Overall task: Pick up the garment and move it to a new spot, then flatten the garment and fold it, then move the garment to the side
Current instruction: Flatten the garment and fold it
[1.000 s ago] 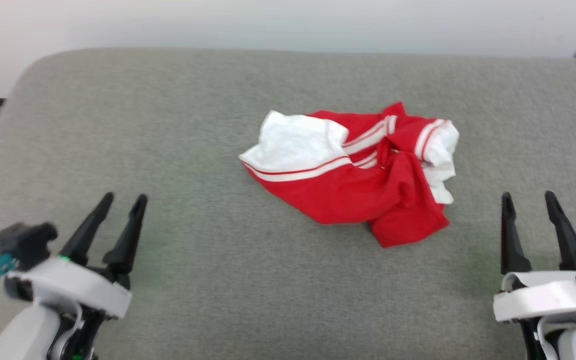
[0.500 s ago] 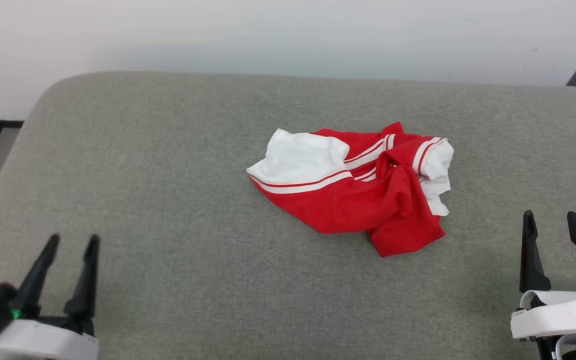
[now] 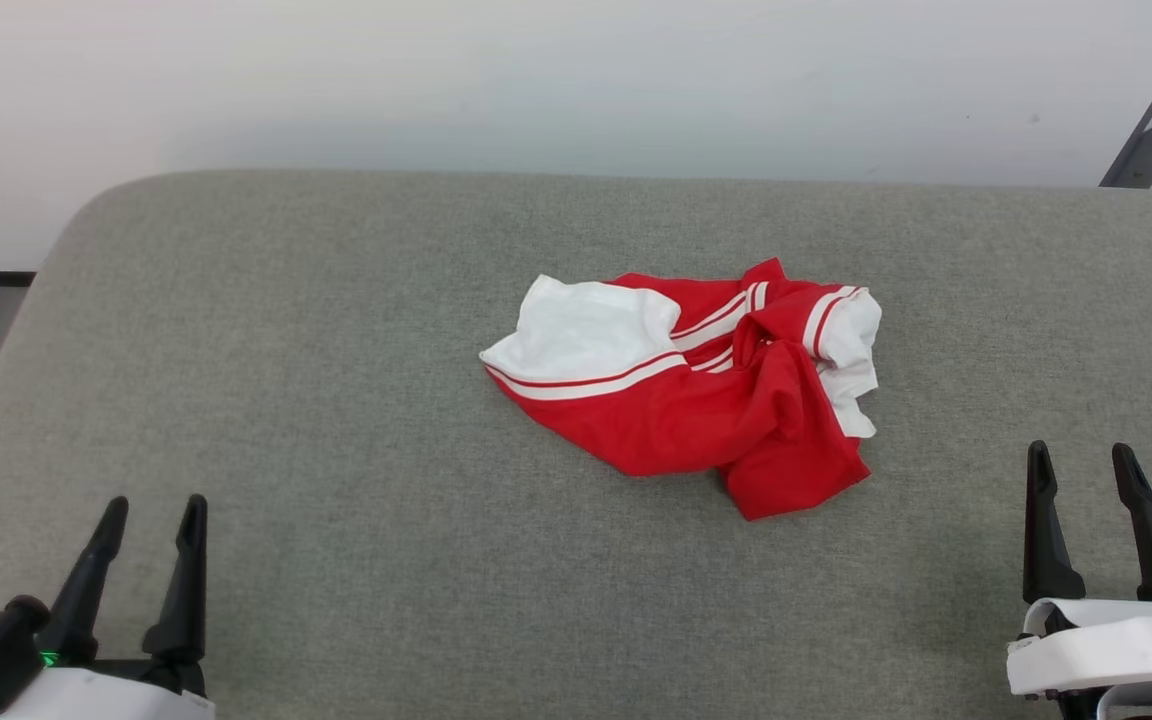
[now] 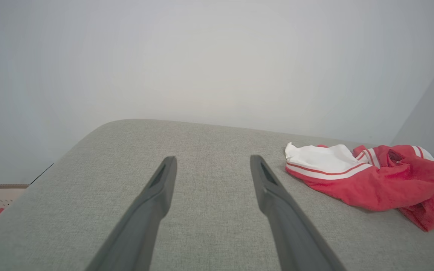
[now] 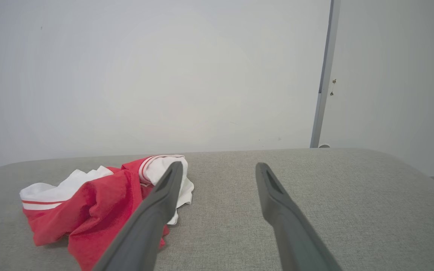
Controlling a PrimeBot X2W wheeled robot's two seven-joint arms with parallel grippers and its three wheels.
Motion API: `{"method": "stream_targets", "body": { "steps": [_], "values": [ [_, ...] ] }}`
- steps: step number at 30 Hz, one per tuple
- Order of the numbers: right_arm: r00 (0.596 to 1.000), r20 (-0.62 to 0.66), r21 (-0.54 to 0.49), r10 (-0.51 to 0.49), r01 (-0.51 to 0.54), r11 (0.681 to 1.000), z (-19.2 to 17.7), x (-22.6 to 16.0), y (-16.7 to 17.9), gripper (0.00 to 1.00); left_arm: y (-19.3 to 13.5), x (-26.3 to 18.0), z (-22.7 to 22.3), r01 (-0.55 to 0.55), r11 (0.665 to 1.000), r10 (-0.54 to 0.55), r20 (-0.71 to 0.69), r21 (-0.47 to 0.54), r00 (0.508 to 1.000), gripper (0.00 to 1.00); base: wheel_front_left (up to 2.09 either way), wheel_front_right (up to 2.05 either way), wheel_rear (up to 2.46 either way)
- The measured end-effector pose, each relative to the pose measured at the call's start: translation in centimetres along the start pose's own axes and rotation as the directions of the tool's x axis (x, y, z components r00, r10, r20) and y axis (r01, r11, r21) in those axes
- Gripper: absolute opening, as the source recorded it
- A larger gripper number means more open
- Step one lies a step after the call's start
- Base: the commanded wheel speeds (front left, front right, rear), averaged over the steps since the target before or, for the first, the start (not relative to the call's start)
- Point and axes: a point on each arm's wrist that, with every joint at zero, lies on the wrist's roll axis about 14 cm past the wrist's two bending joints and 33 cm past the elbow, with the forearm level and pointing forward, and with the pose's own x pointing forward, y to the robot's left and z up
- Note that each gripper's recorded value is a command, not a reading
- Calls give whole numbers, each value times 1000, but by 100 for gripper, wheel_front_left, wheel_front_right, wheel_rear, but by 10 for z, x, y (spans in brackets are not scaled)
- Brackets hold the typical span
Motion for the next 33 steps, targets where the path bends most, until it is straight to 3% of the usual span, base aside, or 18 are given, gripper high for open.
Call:
{"method": "stream_targets", "body": {
  "steps": [19, 25, 29, 31, 33],
  "values": [
    [999, -8, 4, 52, -52, 999, -2, 8, 18, 100, -9, 2, -3, 28, 999, -28, -8, -30, 1000, 100, 0, 0, 0],
    [982, -141, -32, 123, -128, 991, -14, 40, 42, 100, -14, 5, -13, 20, 997, -22, -28, -69, 999, 100, 0, 0, 0],
    [933, -334, -94, 135, -175, 980, -33, 67, 48, 100, -18, 11, -21, 18, 996, -22, -45, -91, 999, 100, 0, 0, 0],
    [866, -488, -119, 108, -189, 975, -55, 71, 41, 100, -18, 14, -27, 11, 995, -17, -59, -102, 998, 100, 0, 0, 0],
    [768, -635, -122, 89, -213, 969, -78, 70, 40, 100, -15, 16, -33, -6, 994, -2, -74, -111, 997, 100, 0, 0, 0]
  ]
}}
